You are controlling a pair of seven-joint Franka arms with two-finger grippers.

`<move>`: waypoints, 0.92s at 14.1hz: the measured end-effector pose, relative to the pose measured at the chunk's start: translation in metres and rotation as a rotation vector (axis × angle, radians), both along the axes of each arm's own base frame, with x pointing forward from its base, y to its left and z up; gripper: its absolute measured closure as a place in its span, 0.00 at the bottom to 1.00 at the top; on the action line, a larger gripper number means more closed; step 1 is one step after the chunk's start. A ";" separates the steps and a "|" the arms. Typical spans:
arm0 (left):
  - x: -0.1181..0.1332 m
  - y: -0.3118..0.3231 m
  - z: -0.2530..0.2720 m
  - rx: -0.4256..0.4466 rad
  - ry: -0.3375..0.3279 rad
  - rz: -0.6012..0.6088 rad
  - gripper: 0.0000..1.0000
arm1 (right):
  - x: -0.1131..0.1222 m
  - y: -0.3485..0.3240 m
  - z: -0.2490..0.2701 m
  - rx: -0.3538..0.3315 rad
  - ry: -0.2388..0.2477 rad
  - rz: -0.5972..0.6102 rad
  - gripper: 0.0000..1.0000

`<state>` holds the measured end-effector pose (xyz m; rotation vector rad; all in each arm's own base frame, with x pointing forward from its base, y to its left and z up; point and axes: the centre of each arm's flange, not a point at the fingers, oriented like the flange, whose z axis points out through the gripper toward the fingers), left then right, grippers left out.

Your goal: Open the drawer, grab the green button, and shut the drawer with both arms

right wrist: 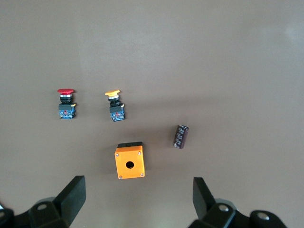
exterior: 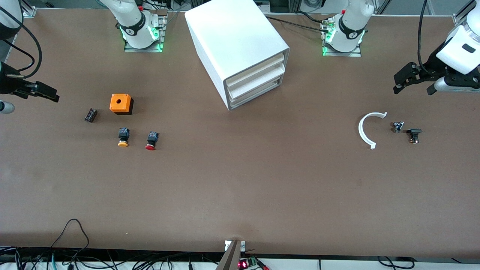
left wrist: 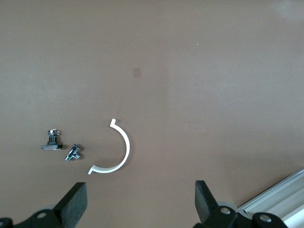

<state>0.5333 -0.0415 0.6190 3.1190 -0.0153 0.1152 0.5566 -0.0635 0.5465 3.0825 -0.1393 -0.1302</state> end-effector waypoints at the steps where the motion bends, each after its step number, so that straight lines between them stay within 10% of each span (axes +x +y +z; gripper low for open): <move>1: 0.000 0.000 0.000 0.000 0.000 0.000 0.00 | 0.000 0.000 0.000 0.000 0.000 0.000 0.00; 13: 0.005 0.001 -0.010 0.002 0.020 0.001 0.00 | 0.000 0.000 0.000 0.000 0.000 0.001 0.00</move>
